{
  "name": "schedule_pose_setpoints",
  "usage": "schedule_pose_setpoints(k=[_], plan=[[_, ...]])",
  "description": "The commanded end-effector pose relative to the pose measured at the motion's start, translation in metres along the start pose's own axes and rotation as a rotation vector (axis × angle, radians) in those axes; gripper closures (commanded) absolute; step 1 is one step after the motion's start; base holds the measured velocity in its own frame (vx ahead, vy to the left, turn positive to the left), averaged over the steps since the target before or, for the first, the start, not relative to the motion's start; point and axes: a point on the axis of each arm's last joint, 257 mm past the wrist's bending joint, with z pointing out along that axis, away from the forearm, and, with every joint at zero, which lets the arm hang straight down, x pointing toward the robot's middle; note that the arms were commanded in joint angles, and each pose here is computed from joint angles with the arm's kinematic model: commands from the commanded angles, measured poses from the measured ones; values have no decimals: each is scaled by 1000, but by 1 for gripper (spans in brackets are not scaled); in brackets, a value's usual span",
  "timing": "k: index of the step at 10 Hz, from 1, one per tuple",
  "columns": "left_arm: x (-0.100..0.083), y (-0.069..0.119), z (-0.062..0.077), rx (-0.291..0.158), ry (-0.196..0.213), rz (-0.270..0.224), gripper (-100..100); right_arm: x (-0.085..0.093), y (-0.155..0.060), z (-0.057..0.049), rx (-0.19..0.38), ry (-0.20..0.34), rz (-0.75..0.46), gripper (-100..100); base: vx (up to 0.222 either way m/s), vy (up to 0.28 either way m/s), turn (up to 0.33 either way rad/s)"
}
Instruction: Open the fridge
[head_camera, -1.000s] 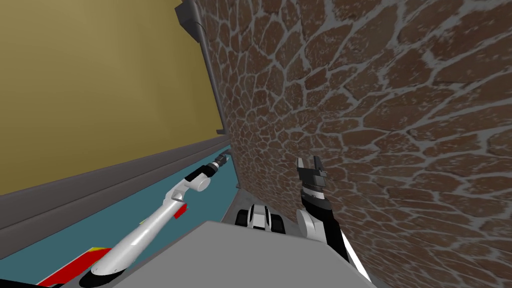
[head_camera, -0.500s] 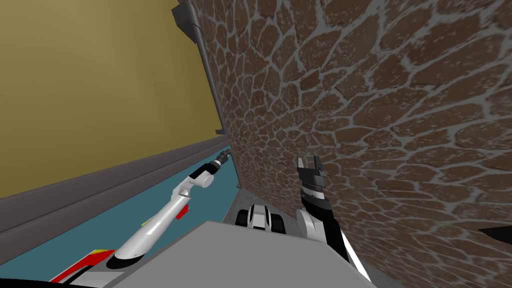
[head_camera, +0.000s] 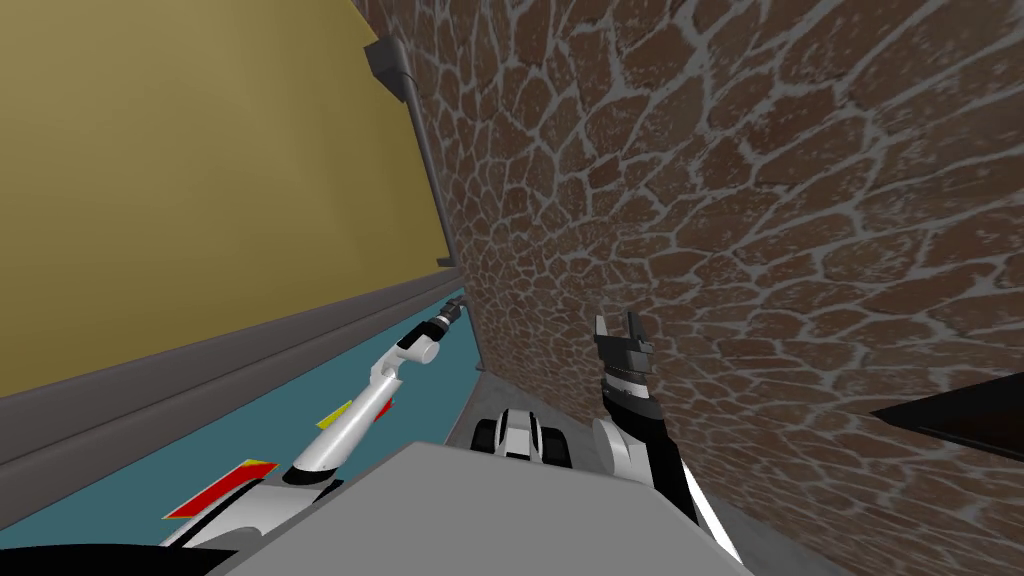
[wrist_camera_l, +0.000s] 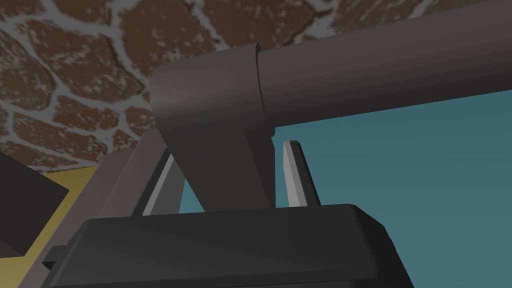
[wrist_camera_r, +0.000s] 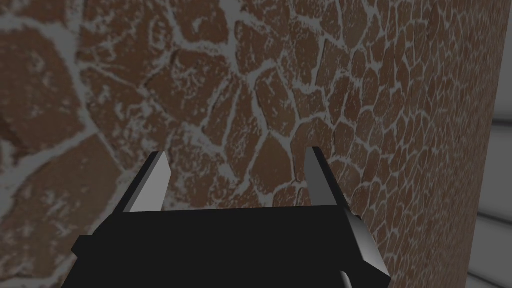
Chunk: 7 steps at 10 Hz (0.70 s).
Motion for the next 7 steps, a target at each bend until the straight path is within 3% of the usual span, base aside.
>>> schedule_pose_setpoints(k=[1,3,4,5,7], plan=[[-9,17,12,-34,-25,-8,100,0,0,0,0,0,0,0,-25,-5,4],[-13,26,12,-51,-32,-9,100,0,0,0,0,0,0,0,21,-12,22],[4,14,31,-7,-24,-29,100,0,0,0,0,0,0,0,-131,31,-36],[6,14,41,-6,-31,-30,100,0,0,0,0,0,0,0,-253,70,-113],[0,30,45,-37,-45,-36,100,0,0,0,0,0,0,0,-84,20,-41]])
